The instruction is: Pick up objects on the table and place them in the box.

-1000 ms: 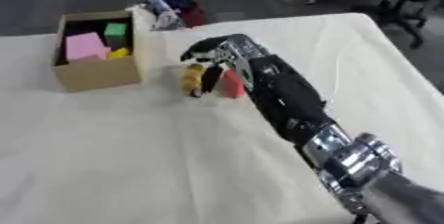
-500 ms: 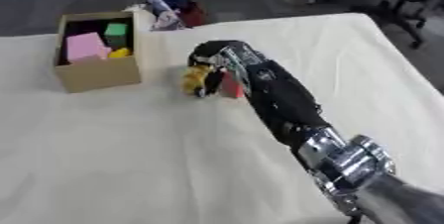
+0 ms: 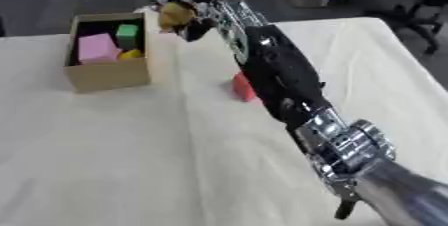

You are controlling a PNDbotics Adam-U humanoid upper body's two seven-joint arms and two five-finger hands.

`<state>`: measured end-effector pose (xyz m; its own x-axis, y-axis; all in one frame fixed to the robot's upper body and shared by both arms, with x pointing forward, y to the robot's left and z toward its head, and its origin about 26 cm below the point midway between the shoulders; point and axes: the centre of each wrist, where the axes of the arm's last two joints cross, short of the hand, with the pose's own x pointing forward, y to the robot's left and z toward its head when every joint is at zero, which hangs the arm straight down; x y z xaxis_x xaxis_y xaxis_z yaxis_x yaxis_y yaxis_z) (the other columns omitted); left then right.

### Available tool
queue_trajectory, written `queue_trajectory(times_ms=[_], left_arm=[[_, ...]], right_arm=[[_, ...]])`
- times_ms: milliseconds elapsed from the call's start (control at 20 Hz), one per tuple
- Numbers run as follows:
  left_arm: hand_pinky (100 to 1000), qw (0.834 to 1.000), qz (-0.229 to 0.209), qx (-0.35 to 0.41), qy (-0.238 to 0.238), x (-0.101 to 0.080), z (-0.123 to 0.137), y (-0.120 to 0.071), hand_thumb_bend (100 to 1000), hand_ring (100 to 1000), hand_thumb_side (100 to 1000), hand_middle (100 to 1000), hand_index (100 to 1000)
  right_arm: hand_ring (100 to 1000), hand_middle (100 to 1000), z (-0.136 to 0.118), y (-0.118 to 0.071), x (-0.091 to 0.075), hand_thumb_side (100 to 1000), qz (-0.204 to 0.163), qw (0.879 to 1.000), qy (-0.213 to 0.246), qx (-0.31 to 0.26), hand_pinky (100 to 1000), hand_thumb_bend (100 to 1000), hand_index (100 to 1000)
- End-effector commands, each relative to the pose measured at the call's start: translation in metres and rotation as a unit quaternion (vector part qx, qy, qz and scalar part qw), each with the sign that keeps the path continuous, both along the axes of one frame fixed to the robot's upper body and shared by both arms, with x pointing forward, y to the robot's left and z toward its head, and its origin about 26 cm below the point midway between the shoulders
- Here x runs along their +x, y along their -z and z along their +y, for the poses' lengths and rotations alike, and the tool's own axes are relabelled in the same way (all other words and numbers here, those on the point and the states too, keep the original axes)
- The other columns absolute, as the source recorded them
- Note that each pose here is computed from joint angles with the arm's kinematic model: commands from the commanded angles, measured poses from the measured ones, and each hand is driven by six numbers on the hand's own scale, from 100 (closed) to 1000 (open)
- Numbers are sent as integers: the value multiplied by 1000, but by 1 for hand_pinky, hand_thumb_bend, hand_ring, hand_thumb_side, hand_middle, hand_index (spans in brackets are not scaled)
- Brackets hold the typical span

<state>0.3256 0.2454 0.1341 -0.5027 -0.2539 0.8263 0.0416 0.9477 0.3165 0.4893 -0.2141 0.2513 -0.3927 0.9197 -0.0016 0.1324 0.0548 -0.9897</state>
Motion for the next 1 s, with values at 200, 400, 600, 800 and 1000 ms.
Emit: queue_trajectory(times_ms=[200,400,600,800,1000], left_arm=[[730,999,-33,7,30,3,-11,-20,502,648,568,612,781],[729,998,-40,3,42,4,-17,-25,506,647,567,610,782],[728,998,-41,1,47,5,-19,-27,507,645,568,609,781],[728,998,-39,0,48,5,-20,-26,508,645,569,608,781],[732,998,-35,0,44,4,-18,-23,507,644,569,608,781]], right_arm=[[533,391,17,3,10,100,-18,998,6,53,630,100,520],[636,558,23,29,16,100,-2,998,16,53,675,100,685],[819,877,28,50,19,442,31,999,18,27,770,132,984],[865,967,33,47,17,563,25,1000,17,-4,808,276,1000],[862,975,35,34,14,556,-8,1000,20,-10,806,303,1000]])
